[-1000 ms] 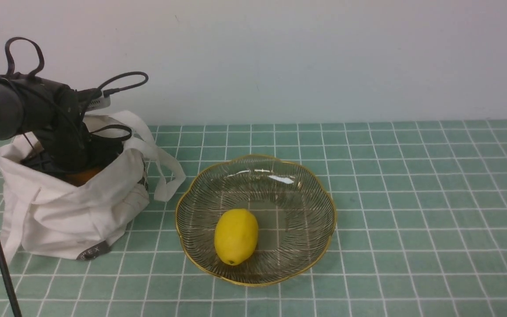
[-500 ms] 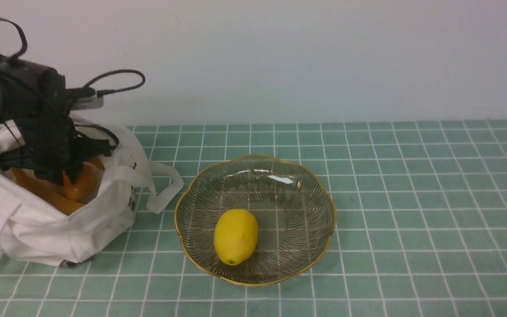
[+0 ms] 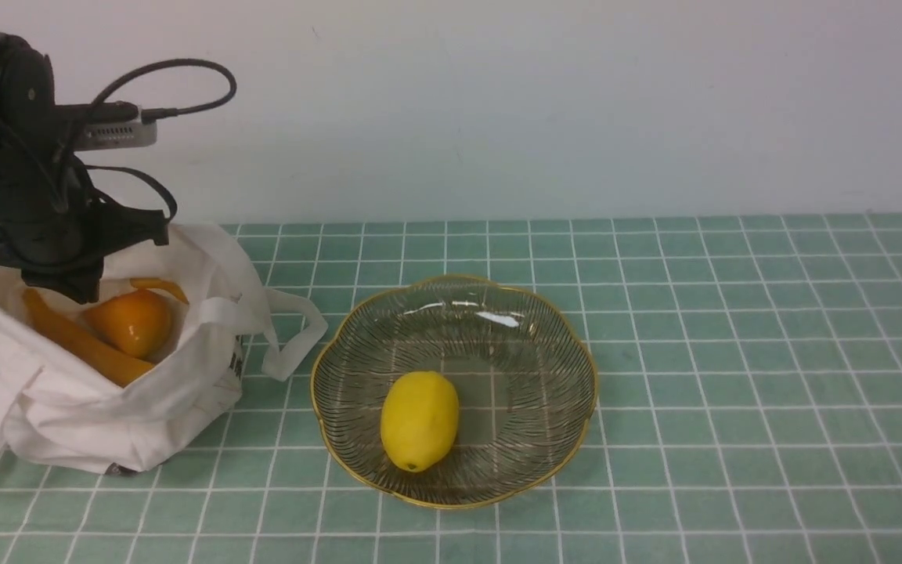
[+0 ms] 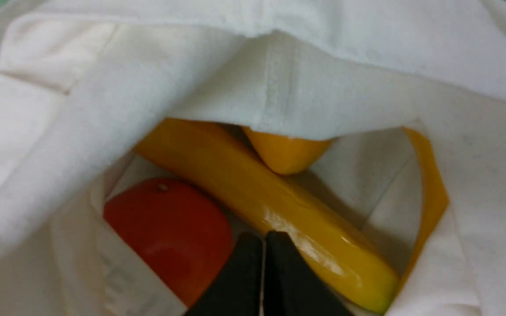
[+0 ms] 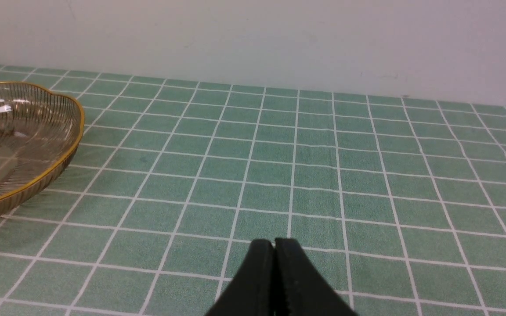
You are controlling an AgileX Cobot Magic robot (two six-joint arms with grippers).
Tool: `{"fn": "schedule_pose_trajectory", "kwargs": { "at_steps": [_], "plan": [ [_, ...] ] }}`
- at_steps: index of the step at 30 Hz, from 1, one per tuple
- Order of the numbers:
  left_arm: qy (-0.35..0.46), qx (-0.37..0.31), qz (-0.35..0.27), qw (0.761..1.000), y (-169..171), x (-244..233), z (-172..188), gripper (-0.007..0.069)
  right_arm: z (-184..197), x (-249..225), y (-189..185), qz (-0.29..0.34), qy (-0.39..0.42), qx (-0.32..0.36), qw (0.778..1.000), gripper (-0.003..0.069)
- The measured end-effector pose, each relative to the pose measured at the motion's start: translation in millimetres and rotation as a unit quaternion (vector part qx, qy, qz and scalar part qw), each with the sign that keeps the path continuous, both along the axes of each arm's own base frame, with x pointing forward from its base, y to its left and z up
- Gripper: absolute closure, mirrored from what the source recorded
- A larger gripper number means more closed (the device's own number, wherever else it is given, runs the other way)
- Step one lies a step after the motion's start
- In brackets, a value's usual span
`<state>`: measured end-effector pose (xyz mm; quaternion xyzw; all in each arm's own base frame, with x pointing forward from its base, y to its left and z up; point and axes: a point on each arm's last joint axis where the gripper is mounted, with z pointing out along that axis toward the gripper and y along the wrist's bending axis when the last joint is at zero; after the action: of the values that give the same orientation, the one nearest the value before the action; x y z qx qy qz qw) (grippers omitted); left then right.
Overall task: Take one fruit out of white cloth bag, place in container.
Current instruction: 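Reach into the cloth bag and grasp the fruit inside with the left gripper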
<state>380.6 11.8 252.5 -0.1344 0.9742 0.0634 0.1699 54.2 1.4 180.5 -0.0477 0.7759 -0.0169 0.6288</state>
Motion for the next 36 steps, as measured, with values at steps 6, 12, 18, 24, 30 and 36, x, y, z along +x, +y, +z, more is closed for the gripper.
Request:
{"fn": "schedule_pose_trajectory", "kwargs": {
  "at_steps": [6, 12, 18, 24, 30, 36],
  "plan": [
    [-0.014, -0.018, 0.002, 1.0, 2.9, 15.5, -22.8, 0.0628, 0.0, 0.0, 0.0, 0.0, 0.0, 0.0, 1.0, 0.0674],
    [-0.009, -0.047, -0.004, 0.999, 20.6, 27.0, -50.9, 0.0577, 0.0, 0.0, 0.0, 0.0, 0.0, 0.0, 1.0, 0.0674],
    [0.0, -0.07, -0.027, 0.997, 18.6, 32.0, -67.2, 0.0396, 0.0, 0.0, 0.0, 0.0, 0.0, 0.0, 1.0, 0.0674],
    [-0.014, -0.07, -0.031, 0.997, 18.6, 37.3, -73.8, 0.0057, 0.0, 0.0, 0.0, 0.0, 0.0, 0.0, 1.0, 0.0674],
    [-0.005, -0.047, -0.032, 0.998, 22.8, 40.5, -87.6, -0.0056, 0.0, 0.0, 0.0, 0.0, 0.0, 0.0, 1.0, 0.0674],
    [-0.005, -0.031, -0.02, 0.999, 26.6, 44.5, -98.3, -0.0055, 0.0, 0.0, 0.0, 0.0, 0.0, 0.0, 1.0, 0.0674]
  ]
}}
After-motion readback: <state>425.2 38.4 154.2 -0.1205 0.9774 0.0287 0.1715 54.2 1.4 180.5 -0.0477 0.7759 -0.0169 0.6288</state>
